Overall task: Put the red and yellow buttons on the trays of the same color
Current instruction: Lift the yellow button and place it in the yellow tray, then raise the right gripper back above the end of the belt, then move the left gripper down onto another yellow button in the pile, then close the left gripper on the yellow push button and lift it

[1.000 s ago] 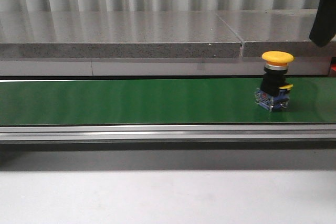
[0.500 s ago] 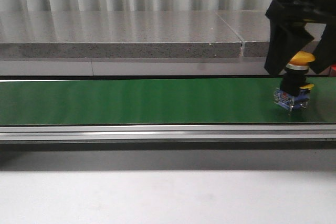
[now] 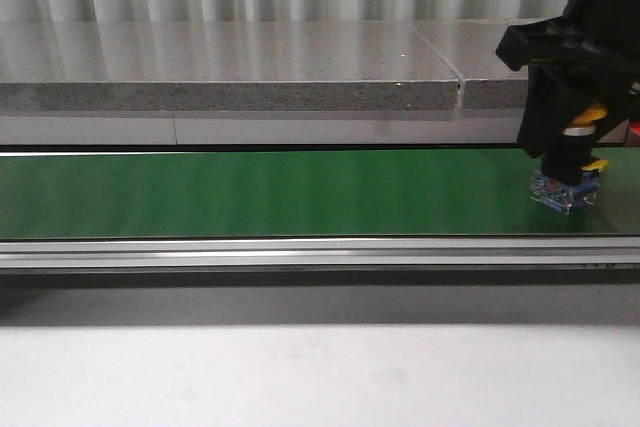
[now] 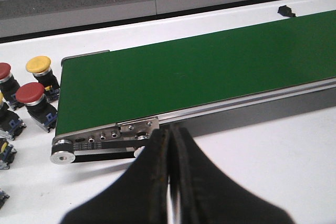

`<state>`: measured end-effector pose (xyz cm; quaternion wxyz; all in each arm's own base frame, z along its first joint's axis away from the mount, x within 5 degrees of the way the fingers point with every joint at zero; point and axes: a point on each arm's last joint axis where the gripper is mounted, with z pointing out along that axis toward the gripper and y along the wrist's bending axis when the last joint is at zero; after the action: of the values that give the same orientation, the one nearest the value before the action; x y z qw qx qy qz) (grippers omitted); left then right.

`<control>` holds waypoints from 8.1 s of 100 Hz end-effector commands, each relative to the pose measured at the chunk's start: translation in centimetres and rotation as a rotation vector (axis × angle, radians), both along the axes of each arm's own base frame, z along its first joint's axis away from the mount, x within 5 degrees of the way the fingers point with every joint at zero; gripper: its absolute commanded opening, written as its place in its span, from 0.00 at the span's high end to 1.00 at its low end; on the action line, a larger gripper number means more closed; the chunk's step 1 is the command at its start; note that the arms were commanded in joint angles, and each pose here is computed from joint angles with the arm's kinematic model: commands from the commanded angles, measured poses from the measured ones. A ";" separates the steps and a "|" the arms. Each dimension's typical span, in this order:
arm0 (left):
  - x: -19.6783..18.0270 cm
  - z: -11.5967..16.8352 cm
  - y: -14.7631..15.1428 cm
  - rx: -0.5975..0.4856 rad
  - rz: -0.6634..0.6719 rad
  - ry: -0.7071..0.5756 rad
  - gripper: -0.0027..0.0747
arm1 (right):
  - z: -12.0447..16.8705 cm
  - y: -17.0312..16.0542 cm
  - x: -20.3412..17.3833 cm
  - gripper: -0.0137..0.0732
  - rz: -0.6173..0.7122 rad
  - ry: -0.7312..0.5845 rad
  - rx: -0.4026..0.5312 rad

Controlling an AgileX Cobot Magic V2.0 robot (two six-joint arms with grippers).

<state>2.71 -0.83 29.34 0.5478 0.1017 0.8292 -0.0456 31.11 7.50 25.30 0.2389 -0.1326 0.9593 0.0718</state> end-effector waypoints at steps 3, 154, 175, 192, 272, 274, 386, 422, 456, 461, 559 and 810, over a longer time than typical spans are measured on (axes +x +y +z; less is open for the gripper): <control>0.2 1.4 -0.1 -0.025 -0.008 -0.087 0.99 | 3.3 -1.0 -0.5 0.61 -0.033 -0.119 0.026; 0.2 1.4 -0.1 -0.025 -0.008 -0.087 0.99 | -1.7 -23.9 -1.1 0.61 -0.886 -0.034 0.091; 0.2 1.4 -0.1 -0.025 -0.008 -0.087 0.99 | -2.3 -24.2 -0.6 0.61 -0.901 -0.050 0.105; 0.2 1.4 -0.1 -0.025 -0.008 -0.087 0.99 | -2.7 -24.3 -0.5 0.61 -0.903 -0.042 0.107; 0.2 1.4 -0.1 -0.025 -0.008 -0.087 0.99 | -3.9 -24.5 -0.2 0.19 -0.896 -0.016 0.096; 0.2 1.4 -0.1 -0.025 -0.008 -0.087 0.99 | -3.7 -24.5 -0.2 0.19 -0.896 -0.023 0.095; 0.2 1.4 -0.1 -0.025 -0.008 -0.087 0.99 | 12.7 -11.3 -7.4 0.93 -0.494 -0.433 0.095; 0.2 1.4 -0.1 -0.025 -0.008 -0.087 0.99 | 13.2 -7.3 -11.8 0.93 -0.299 -0.510 0.102; 0.2 1.4 -0.1 -0.031 -0.010 -0.086 0.99 | 10.5 -6.4 -17.9 0.93 -0.219 -0.587 0.091; 0.2 1.4 -0.1 -0.031 -0.010 -0.086 0.99 | 9.8 -6.4 -18.8 0.93 -0.219 -0.594 0.092; 6.0 5.2 0.4 0.009 0.155 -0.010 0.99 | 6.4 -6.5 -25.0 0.93 -0.212 -0.743 0.105; 25.8 -7.7 19.8 -0.347 0.801 1.066 0.45 | 6.4 -6.5 -25.0 0.93 -0.212 -0.743 0.105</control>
<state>28.29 18.85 19.90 0.0168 -0.3364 0.9413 -0.0221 5.81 1.10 30.35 0.5457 -0.0365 0.8358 0.0490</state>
